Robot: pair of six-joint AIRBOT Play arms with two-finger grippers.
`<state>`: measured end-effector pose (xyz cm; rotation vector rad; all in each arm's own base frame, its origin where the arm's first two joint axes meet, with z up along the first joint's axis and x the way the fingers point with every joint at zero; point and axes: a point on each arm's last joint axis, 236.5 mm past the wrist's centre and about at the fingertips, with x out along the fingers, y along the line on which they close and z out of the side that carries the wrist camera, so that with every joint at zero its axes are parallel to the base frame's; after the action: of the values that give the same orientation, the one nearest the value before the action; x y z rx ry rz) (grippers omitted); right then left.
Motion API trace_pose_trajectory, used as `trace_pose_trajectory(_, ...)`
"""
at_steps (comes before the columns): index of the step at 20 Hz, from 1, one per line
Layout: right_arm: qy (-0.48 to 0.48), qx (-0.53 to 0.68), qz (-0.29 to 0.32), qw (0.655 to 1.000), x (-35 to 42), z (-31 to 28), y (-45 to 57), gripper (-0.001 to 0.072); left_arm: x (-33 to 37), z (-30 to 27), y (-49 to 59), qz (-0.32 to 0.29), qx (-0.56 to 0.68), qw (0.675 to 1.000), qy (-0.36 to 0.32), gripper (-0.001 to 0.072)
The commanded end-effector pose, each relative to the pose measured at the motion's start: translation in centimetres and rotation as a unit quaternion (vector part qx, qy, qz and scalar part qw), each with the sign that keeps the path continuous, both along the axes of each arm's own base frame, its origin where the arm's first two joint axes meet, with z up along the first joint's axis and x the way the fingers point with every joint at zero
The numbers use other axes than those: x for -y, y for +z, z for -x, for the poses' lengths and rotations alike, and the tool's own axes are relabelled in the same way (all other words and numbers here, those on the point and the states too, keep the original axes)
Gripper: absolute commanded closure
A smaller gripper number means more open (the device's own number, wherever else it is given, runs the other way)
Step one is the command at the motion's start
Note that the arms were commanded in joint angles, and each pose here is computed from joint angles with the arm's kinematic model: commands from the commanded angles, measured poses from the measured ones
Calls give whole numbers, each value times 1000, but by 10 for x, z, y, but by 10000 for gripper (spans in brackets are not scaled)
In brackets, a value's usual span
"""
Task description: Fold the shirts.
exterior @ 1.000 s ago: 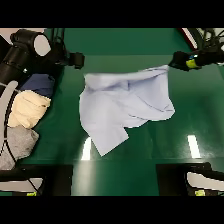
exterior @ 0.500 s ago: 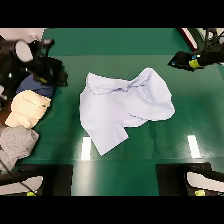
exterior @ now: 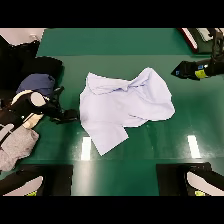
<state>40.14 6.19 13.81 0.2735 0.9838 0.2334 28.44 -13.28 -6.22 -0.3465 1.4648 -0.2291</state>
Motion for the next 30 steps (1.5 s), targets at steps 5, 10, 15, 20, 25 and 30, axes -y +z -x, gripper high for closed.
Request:
trace_pose_trajectory(5, -8, 1, -2, 1000, 1, 13, -11, 223, 38, -1, -8, 5, 45, 999, -8, 176)
trace_pose_trajectory(10, -8, 0, -2, 1000, 1, 14, -11, 225, 40, 3, -20, 4, 21, 1000, -5, 176)
trace_pose_trajectory(15, 1, -26, 3, 1000, 1, 25, -19, 229, 49, -6, -16, 21, 30, 999, -4, 495)
trace_pose_trajectory(20, -20, -135, 50, 989, 47, 60, -55, 228, 60, -24, 24, 27, 63, 995, -68, 680)
trace_pose_trajectory(25, -19, -242, 1, 970, 54, 82, -128, 122, 68, -41, 51, 35, 96, 991, -83, 680)
trace_pose_trajectory(30, -31, -270, -11, 962, 47, 86, -192, 123, 68, -41, 51, 35, 95, 991, -83, 680)
